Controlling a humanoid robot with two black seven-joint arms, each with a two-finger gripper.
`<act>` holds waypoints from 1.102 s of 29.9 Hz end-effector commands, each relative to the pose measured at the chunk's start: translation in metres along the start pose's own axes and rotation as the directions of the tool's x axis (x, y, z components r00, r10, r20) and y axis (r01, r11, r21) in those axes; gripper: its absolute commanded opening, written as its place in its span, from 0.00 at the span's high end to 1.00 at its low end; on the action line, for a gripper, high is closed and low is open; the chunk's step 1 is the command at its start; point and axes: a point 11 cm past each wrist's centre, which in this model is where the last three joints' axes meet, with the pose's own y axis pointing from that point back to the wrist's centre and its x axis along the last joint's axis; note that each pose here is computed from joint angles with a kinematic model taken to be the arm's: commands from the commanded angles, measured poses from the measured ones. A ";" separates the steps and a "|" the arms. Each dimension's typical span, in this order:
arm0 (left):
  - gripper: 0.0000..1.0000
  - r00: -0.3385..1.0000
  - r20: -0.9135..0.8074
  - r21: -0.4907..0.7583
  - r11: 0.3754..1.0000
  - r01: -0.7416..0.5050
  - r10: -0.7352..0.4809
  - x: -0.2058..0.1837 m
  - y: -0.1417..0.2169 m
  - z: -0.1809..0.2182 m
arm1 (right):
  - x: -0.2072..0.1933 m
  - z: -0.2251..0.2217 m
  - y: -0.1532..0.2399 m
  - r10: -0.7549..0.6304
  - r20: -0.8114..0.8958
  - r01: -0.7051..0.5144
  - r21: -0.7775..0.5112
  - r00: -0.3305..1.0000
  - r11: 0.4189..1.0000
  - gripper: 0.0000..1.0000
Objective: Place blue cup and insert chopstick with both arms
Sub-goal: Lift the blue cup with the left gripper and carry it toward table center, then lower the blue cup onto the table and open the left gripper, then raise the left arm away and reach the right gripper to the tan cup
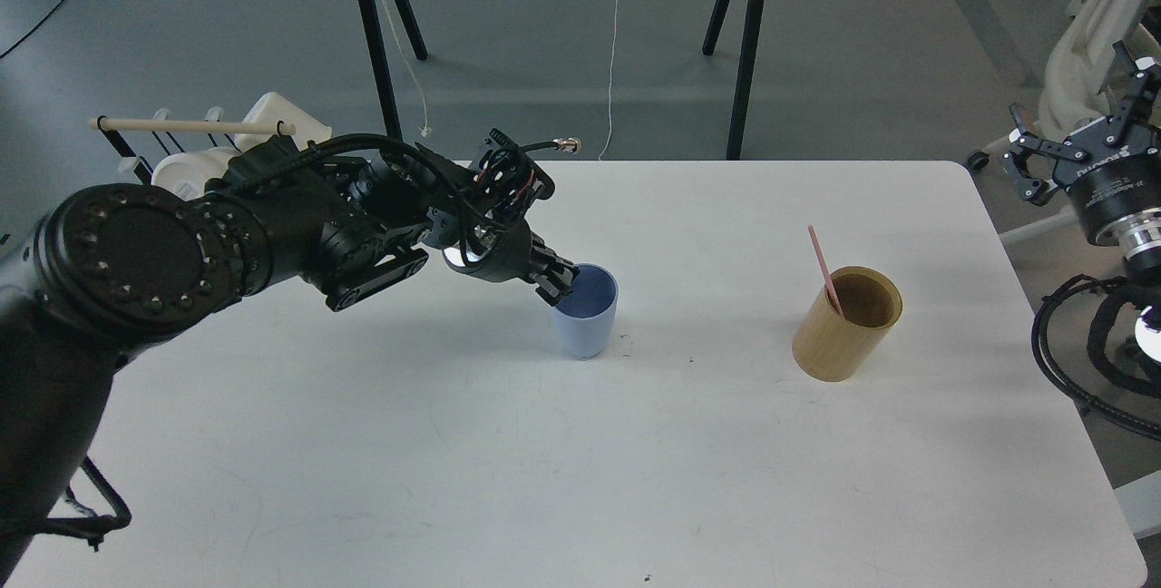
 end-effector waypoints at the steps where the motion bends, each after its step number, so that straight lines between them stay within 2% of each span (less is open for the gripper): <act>1: 0.92 1.000 -0.018 -0.013 1.000 -0.011 0.011 -0.001 -0.003 0.003 | 0.000 0.000 0.000 -0.001 0.000 0.001 -0.001 1.000 1.000 0.01; 5: 0.85 0.998 -0.042 -0.034 0.999 -0.042 0.041 0.006 -0.003 0.009 | 0.000 0.000 0.000 -0.001 0.000 0.001 -0.001 1.000 1.000 0.01; 11: 0.65 0.993 -0.078 -0.063 0.994 -0.092 0.087 0.017 -0.004 0.016 | 0.000 0.001 0.002 0.000 0.001 0.000 -0.005 1.000 1.000 0.01; 16: 0.53 0.987 -0.111 -0.086 0.989 -0.124 0.114 0.023 -0.005 0.022 | 0.002 -0.003 0.003 -0.001 -0.011 0.001 -0.005 1.000 1.000 0.01; 19: 0.23 0.974 -0.162 -0.122 0.977 -0.177 0.156 0.035 -0.005 0.032 | 0.001 -0.014 0.001 -0.012 -0.041 0.012 0.001 0.999 1.000 0.01; 20: 0.17 0.966 -0.188 -0.139 0.969 -0.203 0.176 0.039 -0.005 0.037 | 0.002 -0.018 0.000 -0.015 -0.054 0.015 0.002 0.998 1.000 0.01; 24: 0.13 0.878 -0.372 -0.159 0.912 -0.379 0.300 0.059 0.006 0.034 | -0.019 -0.047 -0.021 -0.114 -0.239 0.111 -0.028 0.964 0.993 0.01; 27: 0.10 0.735 -0.549 -0.139 0.824 -0.550 0.398 0.077 0.021 0.026 | -0.046 -0.054 -0.038 -0.242 -0.444 0.208 -0.126 0.862 0.970 0.01; 33: 0.09 0.499 -0.748 -0.080 0.687 -0.722 0.437 0.091 0.037 0.016 | -0.098 -0.059 -0.046 -0.430 -0.599 0.357 -0.244 0.675 0.901 0.01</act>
